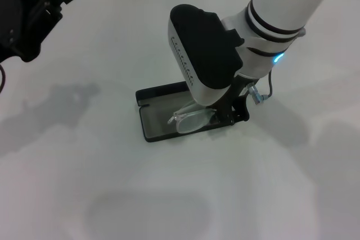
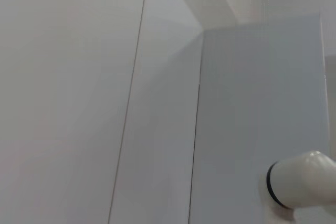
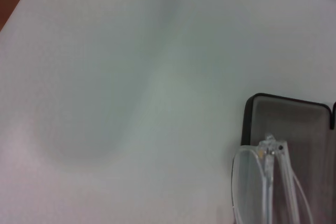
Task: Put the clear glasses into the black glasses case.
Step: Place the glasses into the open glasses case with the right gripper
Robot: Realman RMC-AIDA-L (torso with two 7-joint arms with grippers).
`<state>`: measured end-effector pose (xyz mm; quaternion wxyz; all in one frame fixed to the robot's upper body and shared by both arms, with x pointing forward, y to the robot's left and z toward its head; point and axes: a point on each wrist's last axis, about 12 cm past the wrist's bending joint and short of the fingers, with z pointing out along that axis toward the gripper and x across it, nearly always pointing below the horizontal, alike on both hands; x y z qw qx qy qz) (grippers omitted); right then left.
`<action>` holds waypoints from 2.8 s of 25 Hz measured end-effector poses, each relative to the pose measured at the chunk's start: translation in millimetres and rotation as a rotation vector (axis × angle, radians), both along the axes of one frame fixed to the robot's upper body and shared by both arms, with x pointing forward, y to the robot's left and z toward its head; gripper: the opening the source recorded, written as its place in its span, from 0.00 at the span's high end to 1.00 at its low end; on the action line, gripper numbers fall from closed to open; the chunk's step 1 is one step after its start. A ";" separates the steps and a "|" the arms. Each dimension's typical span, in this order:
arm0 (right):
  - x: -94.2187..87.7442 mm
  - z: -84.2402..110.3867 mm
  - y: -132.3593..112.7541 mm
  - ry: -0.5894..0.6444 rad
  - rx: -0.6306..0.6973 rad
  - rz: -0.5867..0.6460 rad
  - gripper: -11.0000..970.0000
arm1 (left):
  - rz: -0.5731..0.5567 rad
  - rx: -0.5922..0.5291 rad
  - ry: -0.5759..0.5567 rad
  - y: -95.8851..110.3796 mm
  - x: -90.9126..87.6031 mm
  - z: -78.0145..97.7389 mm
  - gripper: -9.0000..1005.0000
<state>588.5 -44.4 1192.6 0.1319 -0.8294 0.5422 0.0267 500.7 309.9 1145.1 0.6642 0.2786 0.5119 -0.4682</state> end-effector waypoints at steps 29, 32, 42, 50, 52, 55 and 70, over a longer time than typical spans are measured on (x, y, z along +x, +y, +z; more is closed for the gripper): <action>8.0 -10.5 11.3 -0.014 0.011 -0.014 0.88 | -0.034 0.093 0.036 2.5 -2.5 -6.2 0.86; 8.4 -11.8 14.5 -0.019 0.007 -0.007 0.88 | -0.033 0.097 0.036 3.4 -2.3 -5.9 0.85; 9.0 -17.5 16.0 -0.011 0.011 -0.007 0.88 | -0.032 0.101 0.034 4.5 -2.1 -5.5 0.84; 10.1 -18.9 15.3 -0.013 0.014 -0.014 0.88 | -0.033 0.102 0.040 4.3 -1.3 -5.5 0.84; 10.4 -19.0 15.5 -0.016 0.017 -0.014 0.88 | -0.033 0.101 0.042 4.3 -1.2 -5.5 0.82; 11.0 -19.0 15.8 -0.020 0.022 -0.016 0.88 | -0.033 0.101 0.043 4.3 -1.2 -5.6 0.78; 15.4 -21.1 14.8 -0.022 0.035 -0.070 0.88 | -0.029 0.096 0.041 4.8 -1.3 -5.2 0.68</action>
